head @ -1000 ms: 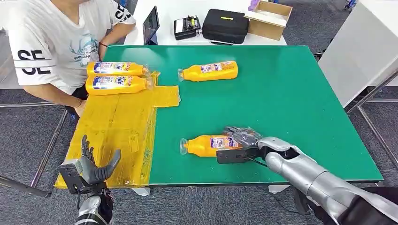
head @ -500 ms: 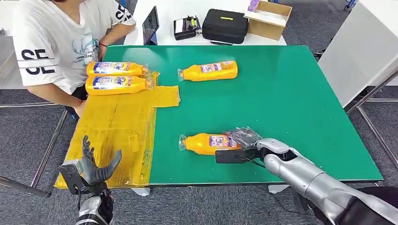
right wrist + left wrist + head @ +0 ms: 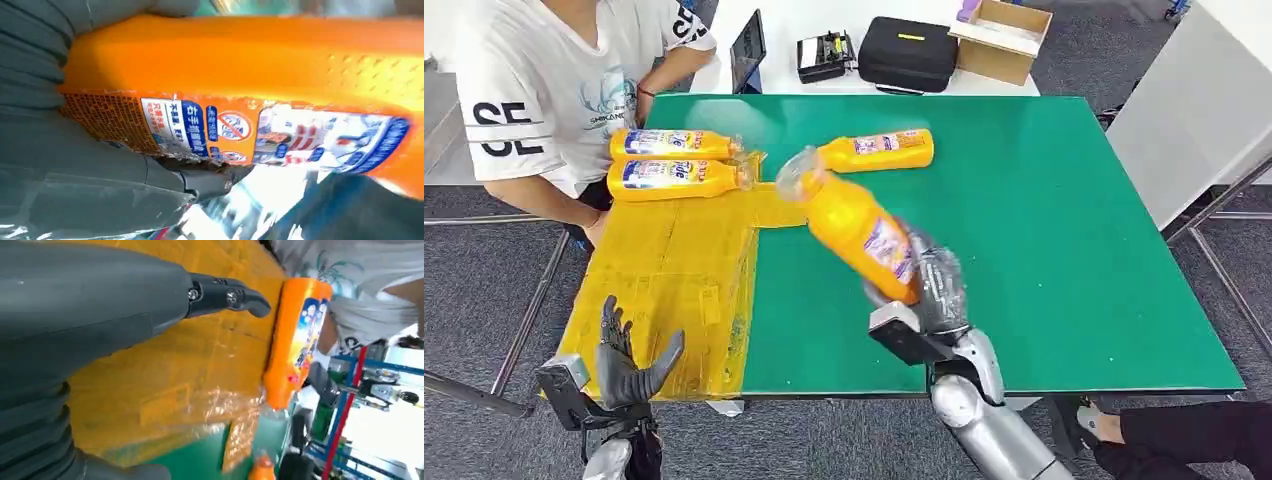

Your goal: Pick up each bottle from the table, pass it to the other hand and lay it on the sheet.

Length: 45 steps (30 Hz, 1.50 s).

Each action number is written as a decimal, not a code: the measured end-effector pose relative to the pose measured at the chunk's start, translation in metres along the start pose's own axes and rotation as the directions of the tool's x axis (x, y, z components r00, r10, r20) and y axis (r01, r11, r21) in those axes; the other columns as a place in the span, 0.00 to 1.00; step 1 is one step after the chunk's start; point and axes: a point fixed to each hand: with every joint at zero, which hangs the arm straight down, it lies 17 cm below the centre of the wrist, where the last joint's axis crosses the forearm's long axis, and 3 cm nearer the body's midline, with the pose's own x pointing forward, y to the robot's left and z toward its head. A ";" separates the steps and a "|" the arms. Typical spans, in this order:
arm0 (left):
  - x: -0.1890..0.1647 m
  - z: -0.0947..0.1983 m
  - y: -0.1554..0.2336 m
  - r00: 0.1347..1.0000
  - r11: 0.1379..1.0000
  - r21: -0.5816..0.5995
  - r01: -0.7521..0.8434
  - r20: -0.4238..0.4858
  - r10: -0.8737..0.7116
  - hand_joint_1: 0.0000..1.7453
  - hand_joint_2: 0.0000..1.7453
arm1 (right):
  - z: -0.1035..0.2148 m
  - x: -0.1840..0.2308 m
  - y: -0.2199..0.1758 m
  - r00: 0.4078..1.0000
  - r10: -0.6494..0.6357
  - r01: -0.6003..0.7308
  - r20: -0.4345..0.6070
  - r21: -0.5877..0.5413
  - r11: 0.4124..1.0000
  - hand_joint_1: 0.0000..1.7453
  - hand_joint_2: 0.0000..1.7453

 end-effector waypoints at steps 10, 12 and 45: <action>0.030 0.011 -0.065 0.986 0.966 -0.201 -0.164 -0.012 0.165 0.00 1.00 | 0.014 -0.011 -0.053 0.994 -0.079 0.057 -0.072 -0.264 0.963 1.00 1.00; 0.032 0.015 -0.074 0.982 0.954 -0.235 -0.188 -0.025 0.187 0.00 1.00 | 0.017 -0.014 -0.049 0.992 -0.092 0.067 -0.082 -0.259 0.963 1.00 1.00; -0.007 0.083 -0.158 0.930 0.697 -0.623 -0.354 -0.314 0.191 0.00 1.00 | 0.088 0.048 0.217 0.964 -0.248 0.267 -0.100 0.373 0.889 1.00 1.00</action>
